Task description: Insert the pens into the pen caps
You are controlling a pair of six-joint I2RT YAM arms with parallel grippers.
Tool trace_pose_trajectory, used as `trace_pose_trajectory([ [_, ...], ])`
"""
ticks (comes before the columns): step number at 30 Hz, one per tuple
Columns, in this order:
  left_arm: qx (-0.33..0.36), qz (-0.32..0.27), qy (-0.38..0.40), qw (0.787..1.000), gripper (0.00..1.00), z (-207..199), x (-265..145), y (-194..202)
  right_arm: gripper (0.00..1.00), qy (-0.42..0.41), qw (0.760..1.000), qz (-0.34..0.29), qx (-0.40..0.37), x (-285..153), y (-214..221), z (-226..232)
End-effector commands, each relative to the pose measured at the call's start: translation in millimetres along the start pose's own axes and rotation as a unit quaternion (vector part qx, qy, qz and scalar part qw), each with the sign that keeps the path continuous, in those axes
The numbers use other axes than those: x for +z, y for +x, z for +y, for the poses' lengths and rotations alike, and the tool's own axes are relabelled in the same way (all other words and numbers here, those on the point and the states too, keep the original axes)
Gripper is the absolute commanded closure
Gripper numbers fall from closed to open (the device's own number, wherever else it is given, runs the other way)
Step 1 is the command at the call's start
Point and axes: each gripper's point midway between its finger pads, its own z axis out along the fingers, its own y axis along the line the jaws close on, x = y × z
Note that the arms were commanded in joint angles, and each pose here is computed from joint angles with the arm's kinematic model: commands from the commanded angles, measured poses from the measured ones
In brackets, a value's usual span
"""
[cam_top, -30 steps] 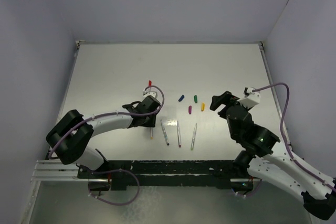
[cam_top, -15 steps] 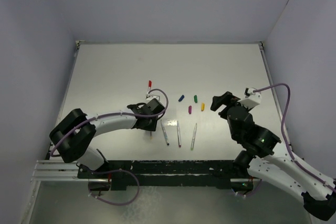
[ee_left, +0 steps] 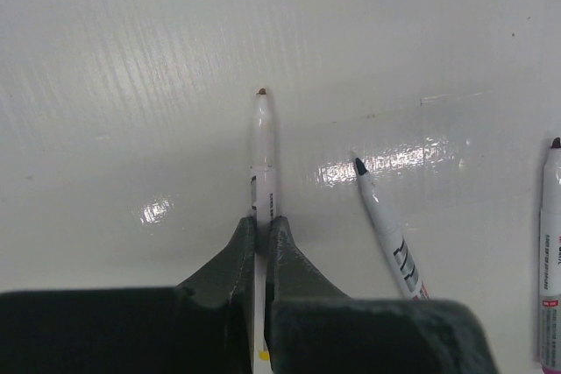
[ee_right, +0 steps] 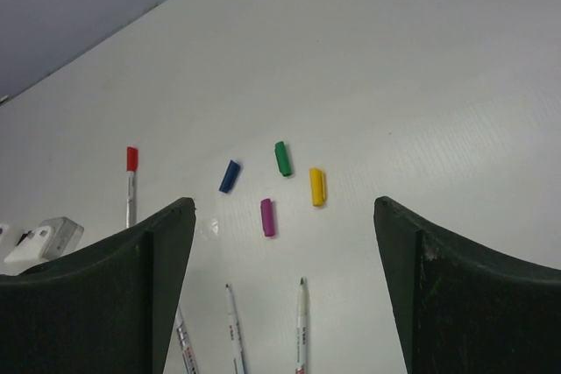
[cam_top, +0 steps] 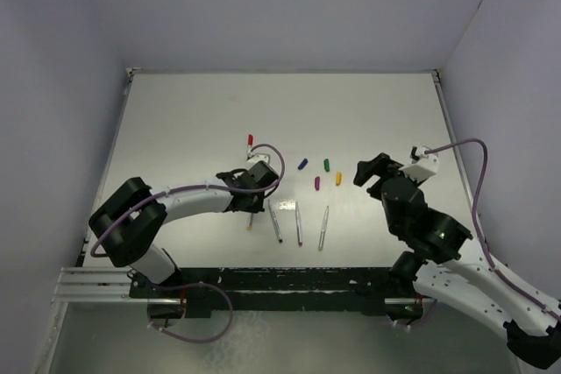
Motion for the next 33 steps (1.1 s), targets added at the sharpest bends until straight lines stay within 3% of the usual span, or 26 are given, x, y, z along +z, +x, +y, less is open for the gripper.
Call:
trace_pose_trajectory([
  [1, 0.020, 0.090, -0.025, 0.995, 1.00, 22.7, 10.6, 57.7, 0.16, 0.013, 1.000, -0.019, 0.000, -1.3, -15.9, 1.2],
  [10, 0.024, 0.013, 0.015, 0.999, 1.00, 12.2, -23.5, 16.0, 0.16, 0.095, 0.992, 0.024, -0.079, 17.7, 13.1, -8.3],
  [18, 0.030, -0.068, 0.088, 0.993, 1.00, -3.4, -58.8, -16.9, 0.21, 0.113, 0.980, 0.089, -0.137, 53.0, 43.5, -9.1],
  [25, 0.036, -0.114, 0.159, 0.980, 1.00, -19.7, -76.6, -26.6, 0.32, 0.077, 0.978, 0.144, -0.132, 89.8, 65.7, -16.6],
  [33, 0.053, -0.145, 0.279, 0.948, 1.00, -58.6, -85.2, -26.9, 0.42, 0.056, 0.964, 0.194, -0.172, 119.4, 103.9, -4.1],
])
